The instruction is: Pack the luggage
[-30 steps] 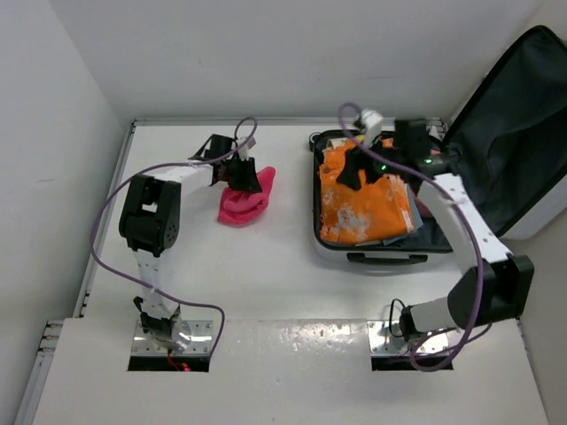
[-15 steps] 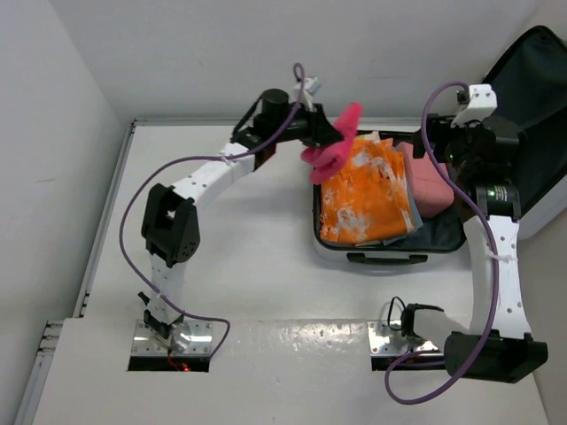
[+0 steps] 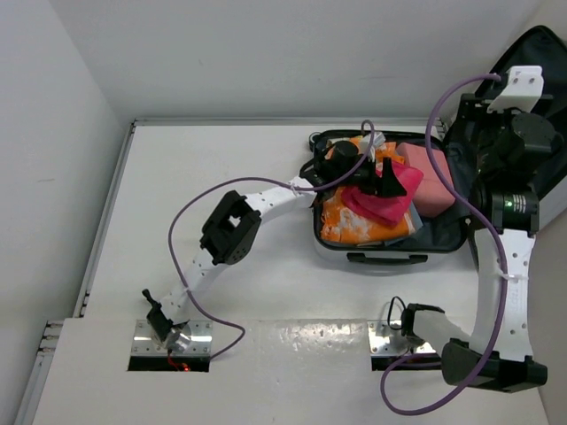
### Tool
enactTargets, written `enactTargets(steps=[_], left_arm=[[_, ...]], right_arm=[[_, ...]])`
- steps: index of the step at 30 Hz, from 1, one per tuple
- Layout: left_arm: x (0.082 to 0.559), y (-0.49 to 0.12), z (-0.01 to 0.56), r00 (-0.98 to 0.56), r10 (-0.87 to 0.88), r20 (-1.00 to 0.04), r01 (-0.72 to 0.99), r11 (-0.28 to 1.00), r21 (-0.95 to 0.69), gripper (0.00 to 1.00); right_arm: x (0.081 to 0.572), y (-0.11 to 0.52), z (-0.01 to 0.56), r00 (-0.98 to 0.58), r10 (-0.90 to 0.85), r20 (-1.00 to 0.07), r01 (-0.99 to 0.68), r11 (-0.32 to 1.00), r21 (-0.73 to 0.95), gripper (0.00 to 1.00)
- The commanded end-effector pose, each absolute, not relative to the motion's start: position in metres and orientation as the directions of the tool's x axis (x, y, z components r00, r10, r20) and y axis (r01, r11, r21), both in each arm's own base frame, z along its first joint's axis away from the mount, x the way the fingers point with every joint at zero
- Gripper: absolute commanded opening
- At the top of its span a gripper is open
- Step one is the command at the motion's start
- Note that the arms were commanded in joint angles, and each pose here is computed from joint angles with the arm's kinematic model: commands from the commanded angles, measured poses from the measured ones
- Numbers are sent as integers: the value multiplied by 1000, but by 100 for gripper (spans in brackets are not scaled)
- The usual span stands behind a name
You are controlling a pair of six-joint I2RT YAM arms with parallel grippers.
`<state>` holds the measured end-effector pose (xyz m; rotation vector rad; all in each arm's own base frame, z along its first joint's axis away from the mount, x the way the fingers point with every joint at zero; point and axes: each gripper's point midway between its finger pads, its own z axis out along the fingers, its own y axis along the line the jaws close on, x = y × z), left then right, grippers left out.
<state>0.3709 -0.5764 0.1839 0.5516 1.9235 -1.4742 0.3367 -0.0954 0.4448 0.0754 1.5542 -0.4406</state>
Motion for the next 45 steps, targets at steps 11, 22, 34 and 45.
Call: enactTargets(steps=[11,22,34,45], left_arm=[[388,-486,384,-357,-219,-908,881,244,-406,90],[442,-399,371,-264,-148,-953,811,501,-302,90],[505,-334,345,-376,-237,-896,640,633,-436,90],[537,-258,322,-378,-276,-884,489,751,-443,90]], right_arm=[[335,-181,544,-184,-635,-750,641,501,-581,86],[374,-276,511,-520,-614,-594,518,326,-791,84],[404,-259,468,-526,-630,-571,369,436,-821,0],[339,153,403,86,-369,-925,-656,678,-332,42]])
